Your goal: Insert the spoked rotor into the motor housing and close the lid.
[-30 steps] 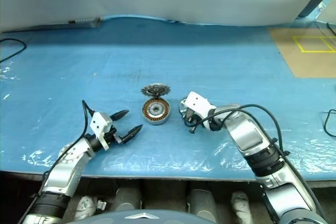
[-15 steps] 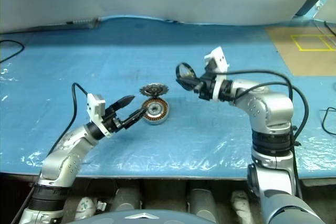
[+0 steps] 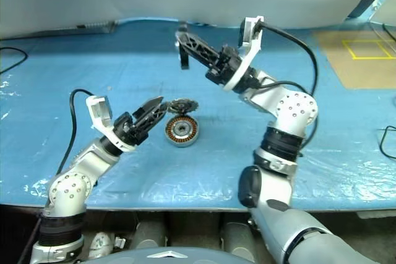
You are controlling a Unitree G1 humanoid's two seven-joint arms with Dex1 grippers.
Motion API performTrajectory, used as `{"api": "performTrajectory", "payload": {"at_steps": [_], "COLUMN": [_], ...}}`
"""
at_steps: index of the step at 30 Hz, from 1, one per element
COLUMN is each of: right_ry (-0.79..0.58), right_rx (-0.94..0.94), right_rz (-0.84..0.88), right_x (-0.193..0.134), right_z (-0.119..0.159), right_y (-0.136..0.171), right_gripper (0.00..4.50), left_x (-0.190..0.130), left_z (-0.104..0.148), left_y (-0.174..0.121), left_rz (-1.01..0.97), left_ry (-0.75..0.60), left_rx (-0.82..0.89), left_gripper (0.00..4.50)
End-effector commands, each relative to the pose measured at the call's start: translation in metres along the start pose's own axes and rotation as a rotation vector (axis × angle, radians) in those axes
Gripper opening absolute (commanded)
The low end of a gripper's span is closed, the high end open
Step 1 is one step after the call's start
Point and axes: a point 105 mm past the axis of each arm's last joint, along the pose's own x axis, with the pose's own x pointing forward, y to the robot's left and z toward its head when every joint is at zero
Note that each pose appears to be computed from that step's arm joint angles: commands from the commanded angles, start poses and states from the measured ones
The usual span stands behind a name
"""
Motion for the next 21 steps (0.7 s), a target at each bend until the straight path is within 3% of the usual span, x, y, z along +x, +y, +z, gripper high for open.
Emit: {"api": "performTrajectory", "payload": {"at_steps": [1,11,21], "right_ry": [-0.082,-0.121,-0.126], "right_rx": [0.049,0.241,0.325], "right_rz": [0.081,0.112,0.109], "right_x": [0.008,0.013,0.015], "right_z": [0.012,-0.001,-0.011], "right_y": [0.021,0.032,0.035], "right_gripper": [0.04,0.04,0.04], "left_x": [0.003,0.020,0.033], "left_z": [0.016,0.039,0.043], "left_y": [-0.008,-0.015,-0.017], "left_rz": [-0.029,-0.128,-0.180], "left_ry": [-0.105,-0.360,-0.453], "left_rx": [-0.118,-0.531,-0.778], "left_gripper": [4.50,4.50,4.50]}}
